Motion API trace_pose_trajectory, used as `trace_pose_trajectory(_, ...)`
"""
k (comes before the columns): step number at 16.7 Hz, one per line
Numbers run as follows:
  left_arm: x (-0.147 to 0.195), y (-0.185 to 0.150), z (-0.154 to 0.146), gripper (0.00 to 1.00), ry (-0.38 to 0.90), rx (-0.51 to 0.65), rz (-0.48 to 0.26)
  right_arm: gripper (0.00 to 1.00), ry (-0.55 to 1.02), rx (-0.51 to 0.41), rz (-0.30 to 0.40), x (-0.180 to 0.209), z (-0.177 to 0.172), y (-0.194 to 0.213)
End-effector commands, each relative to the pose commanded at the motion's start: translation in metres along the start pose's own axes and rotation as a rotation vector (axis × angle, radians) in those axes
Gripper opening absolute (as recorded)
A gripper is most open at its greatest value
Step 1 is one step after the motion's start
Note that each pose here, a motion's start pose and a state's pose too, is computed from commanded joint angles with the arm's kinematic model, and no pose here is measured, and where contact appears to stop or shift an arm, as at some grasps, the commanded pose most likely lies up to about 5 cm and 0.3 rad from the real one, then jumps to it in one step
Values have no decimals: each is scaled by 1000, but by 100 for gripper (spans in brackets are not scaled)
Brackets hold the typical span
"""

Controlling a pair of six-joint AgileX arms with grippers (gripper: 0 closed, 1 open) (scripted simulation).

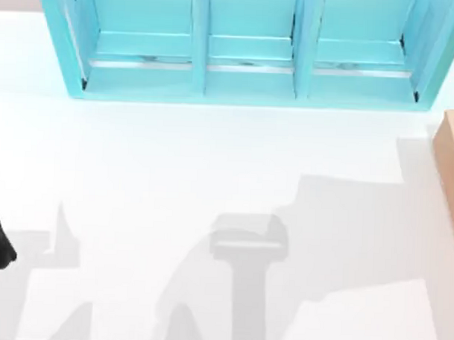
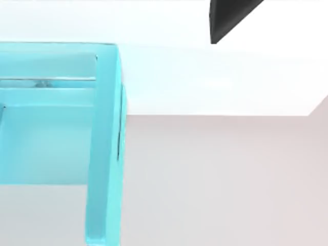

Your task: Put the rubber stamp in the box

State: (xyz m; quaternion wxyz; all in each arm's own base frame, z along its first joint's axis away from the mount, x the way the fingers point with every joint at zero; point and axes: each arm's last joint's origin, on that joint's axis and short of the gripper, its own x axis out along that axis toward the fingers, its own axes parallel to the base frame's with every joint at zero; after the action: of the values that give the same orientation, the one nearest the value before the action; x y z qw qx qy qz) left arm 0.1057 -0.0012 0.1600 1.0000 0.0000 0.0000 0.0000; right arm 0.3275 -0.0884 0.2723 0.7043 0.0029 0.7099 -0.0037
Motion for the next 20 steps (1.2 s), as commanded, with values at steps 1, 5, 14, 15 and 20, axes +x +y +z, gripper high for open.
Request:
trace_pose_trajectory(1,0,0,0,100,0,0,0,0,-5,0,0,-2,-5,-6)
trace_pose_trajectory(5,0,0,0,100,0,0,0,0,-9,1,0,-2,-8,-10)
trace_pose_trajectory(14,0,0,0,100,0,0,0,0,-8,2,0,53,-7,-10)
trace_pose_trajectory(15,0,0,0,100,0,0,0,0,-8,1,0,59,-7,-10)
trace_pose_trajectory(20,0,0,0,100,0,0,0,0,-9,1,0,63,-8,-10)
